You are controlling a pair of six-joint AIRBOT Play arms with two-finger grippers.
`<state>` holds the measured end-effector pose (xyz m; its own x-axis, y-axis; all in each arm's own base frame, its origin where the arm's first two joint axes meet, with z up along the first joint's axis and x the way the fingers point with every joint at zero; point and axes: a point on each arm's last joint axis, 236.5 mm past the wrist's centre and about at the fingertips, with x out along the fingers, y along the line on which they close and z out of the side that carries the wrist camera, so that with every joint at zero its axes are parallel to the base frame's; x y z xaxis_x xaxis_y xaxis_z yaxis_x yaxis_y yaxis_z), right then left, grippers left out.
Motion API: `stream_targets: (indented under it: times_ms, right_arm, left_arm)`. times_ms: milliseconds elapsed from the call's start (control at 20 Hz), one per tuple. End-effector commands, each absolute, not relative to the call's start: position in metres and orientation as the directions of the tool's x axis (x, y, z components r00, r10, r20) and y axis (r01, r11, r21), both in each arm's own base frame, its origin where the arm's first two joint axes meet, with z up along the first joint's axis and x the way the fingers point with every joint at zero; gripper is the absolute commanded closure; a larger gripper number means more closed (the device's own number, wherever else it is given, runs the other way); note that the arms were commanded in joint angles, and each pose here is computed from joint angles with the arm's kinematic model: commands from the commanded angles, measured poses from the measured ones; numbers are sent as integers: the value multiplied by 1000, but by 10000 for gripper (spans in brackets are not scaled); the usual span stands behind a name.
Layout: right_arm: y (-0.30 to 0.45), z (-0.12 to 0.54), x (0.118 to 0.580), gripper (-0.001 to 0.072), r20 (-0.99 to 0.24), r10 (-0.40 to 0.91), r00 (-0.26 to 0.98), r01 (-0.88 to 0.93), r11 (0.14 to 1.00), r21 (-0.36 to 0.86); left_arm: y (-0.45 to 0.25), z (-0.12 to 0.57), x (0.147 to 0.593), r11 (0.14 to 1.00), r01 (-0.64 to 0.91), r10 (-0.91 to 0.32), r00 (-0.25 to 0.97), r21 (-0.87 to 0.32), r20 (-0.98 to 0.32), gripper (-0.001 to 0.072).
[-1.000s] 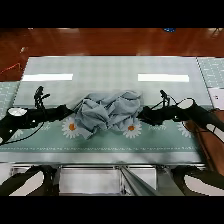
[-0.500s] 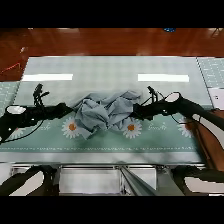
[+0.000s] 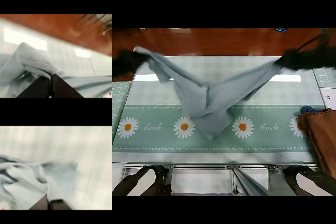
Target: Fold the shirts.
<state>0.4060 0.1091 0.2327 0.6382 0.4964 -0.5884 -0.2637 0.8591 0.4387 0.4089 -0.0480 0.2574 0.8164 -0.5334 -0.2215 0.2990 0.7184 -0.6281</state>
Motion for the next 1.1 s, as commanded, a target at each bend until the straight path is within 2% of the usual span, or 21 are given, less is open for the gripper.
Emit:
stream_targets:
  times_ms: [0, 150, 250, 350, 450, 550, 650, 750, 900, 1050]
  right_arm:
    - [69, 392, 346, 684, -362, 351, 864, -290, 933, 214]
    - [60, 457, 278, 684, -202, 279, 939, -265, 960, 94]
    - [52, 470, 238, 684, -157, 226, 961, -222, 974, 44]
    - [42, 470, 204, 684, -158, 166, 973, -165, 986, 21]
    - [32, 455, 176, 684, -211, 113, 971, -113, 993, 15]
    - [32, 432, 159, 684, -289, 106, 952, -102, 994, 29]
    - [37, 399, 155, 683, -379, 130, 916, -115, 991, 63]
    - [41, 350, 164, 684, -498, 158, 853, -117, 987, 112]
    - [64, 259, 187, 684, -668, 280, 690, -151, 958, 245]
    - [85, 168, 215, 684, -734, 393, 553, -129, 911, 391]
  left_arm:
    - [-59, 408, 364, 747, 481, -529, 848, -459, 28, 689]
    - [-81, 495, 301, 793, 550, -518, 835, -264, 184, 689]
    - [-87, 535, 261, 840, 523, -474, 837, -147, 273, 689]
    - [-86, 558, 227, 893, 448, -407, 849, -49, 337, 689]
    - [-77, 555, 209, 943, 333, -323, 891, 23, 321, 689]
    - [-54, 525, 213, 977, 212, -206, 959, -13, 197, 689]
    - [-35, 478, 231, 987, 142, -141, 990, -74, 22, 689]
    - [-28, 422, 255, 978, 134, -157, 978, -158, -139, 689]
    - [-18, 309, 293, 947, 92, -210, 902, -307, -377, 688]
    - [-7, 183, 318, 903, -24, -261, 763, -429, -592, 689]
